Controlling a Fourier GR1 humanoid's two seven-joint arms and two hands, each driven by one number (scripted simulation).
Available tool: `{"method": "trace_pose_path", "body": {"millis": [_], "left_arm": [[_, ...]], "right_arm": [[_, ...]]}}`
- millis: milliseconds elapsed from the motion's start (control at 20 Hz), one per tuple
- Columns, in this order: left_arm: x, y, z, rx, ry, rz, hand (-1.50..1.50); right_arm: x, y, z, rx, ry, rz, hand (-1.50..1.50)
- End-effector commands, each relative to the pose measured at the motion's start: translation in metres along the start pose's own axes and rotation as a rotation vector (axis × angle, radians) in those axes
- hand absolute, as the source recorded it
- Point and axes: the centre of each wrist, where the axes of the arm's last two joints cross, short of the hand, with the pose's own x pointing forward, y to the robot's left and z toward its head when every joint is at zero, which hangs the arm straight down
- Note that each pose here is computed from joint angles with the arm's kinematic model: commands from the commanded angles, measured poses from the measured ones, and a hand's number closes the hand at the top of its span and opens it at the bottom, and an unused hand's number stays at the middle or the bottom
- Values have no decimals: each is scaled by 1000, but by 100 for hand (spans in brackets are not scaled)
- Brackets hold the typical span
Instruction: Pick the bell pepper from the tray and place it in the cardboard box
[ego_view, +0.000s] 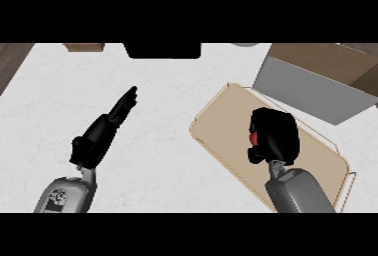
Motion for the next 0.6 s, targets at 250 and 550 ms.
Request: {"method": "trace_pose_path", "body": {"millis": [250,550], "left_arm": [[-1,4,9,22,29,-9,0],[-13,5,5,-2,9,0,0]], "right_arm": [[16,-96,55,-151,-88,-107,150],[28,-135,77,-316,-50,-221,150]]}}
